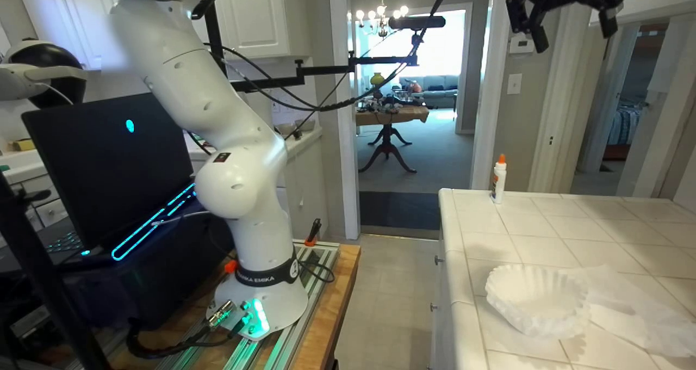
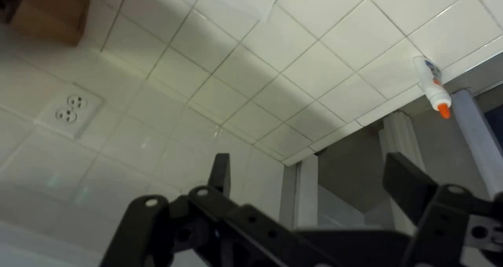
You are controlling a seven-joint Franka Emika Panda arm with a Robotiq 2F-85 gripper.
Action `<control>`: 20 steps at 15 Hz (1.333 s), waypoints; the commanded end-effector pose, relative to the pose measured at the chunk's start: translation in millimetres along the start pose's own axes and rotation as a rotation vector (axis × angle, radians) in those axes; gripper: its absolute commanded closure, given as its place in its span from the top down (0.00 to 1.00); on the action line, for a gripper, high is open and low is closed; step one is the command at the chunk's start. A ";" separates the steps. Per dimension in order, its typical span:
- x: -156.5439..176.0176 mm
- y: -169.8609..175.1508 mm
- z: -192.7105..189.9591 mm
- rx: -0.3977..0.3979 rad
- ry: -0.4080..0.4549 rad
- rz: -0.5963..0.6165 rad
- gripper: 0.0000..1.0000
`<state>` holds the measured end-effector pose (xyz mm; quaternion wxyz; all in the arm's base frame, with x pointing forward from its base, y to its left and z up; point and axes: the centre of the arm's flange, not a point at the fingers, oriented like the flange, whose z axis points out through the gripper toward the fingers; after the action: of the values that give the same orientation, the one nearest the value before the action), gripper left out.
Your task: Open the top left cabinet door
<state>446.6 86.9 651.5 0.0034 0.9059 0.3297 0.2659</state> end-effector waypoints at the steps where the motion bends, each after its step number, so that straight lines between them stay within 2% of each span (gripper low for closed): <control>1: 43.6 17.9 -23.3 -0.002 0.058 -0.194 1.00; 2: 19.0 0.7 -15.9 -0.013 0.039 -0.105 1.00; 9: 21.4 2.4 -15.9 -0.014 0.040 -0.113 1.00; 10: 27.1 5.7 -14.4 0.006 0.055 -0.113 1.00; 17: 76.0 54.4 -33.6 -0.020 0.085 -0.211 1.00; 20: 90.6 61.8 -32.8 -0.017 0.102 -0.239 1.00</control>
<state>498.5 85.5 717.6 0.0385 0.8540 0.4139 0.3129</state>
